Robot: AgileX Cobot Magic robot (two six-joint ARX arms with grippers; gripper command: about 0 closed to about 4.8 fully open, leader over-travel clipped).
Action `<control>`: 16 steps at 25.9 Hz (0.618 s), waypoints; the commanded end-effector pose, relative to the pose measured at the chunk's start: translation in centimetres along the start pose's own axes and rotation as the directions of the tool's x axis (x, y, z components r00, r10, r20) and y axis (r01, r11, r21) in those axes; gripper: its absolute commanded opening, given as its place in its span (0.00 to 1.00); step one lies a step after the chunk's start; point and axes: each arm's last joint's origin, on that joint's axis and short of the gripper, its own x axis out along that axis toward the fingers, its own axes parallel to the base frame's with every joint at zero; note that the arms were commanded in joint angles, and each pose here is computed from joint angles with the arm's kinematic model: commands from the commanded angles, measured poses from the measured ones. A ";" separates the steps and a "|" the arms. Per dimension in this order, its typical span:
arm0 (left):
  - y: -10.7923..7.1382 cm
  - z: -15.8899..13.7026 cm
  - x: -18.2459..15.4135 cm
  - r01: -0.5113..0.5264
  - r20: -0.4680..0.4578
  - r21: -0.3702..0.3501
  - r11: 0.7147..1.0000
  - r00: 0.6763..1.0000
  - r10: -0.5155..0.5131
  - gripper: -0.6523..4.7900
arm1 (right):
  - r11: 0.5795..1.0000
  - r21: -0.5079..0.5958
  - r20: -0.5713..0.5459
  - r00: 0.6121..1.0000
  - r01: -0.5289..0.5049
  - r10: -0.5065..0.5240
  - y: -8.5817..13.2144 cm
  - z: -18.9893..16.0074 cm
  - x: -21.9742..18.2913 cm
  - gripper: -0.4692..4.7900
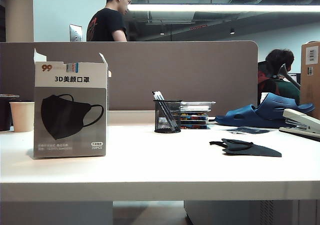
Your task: Put the mask into the mask box.
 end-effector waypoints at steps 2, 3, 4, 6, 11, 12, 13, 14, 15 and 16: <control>0.0 0.3 0.0 -0.001 0.016 0.002 1.000 1.000 0.001 0.11 | 1.000 0.011 0.031 1.000 0.002 -0.003 -0.1 0.4 -0.1 0.07; 0.0 0.3 0.0 -0.001 0.016 0.001 1.000 1.000 0.001 0.11 | 1.000 0.011 0.031 1.000 0.002 -0.002 -0.1 0.4 -0.1 0.07; 0.0 0.3 0.0 -0.001 0.016 0.001 1.000 1.000 0.001 0.11 | 1.000 0.011 0.031 1.000 0.003 -0.003 -0.1 0.4 -0.1 0.07; 0.0 0.3 0.0 -0.001 0.016 0.001 1.000 1.000 0.001 0.11 | 1.000 0.011 0.031 1.000 0.003 -0.003 -0.1 0.4 -0.1 0.07; 0.0 0.3 0.0 -0.001 0.016 0.001 1.000 1.000 0.001 0.11 | 1.000 0.011 0.031 1.000 0.003 -0.003 -0.1 0.4 -0.1 0.07; 0.0 0.3 0.0 -0.001 0.016 0.001 1.000 1.000 0.001 0.11 | 1.000 0.011 0.031 1.000 0.002 -0.003 -0.1 0.4 -0.1 0.07; 0.0 0.3 0.0 -0.001 0.016 0.001 1.000 1.000 0.001 0.11 | 1.000 0.011 0.032 0.999 0.002 -0.003 -0.1 0.4 -0.1 0.07; 0.0 0.3 0.0 -0.001 0.016 0.002 1.000 1.000 0.001 0.11 | 1.000 0.011 0.033 0.999 0.002 -0.003 -0.1 0.5 -0.1 0.07; 0.0 0.3 0.0 -0.001 0.016 0.002 1.000 1.000 0.001 0.11 | 1.000 0.012 0.036 0.999 0.003 -0.003 -0.1 0.6 -0.1 0.07; 0.0 0.3 0.0 -0.001 0.016 0.002 1.000 1.000 0.001 0.11 | 1.000 0.013 0.039 0.999 0.003 -0.004 -0.1 0.7 -0.1 0.07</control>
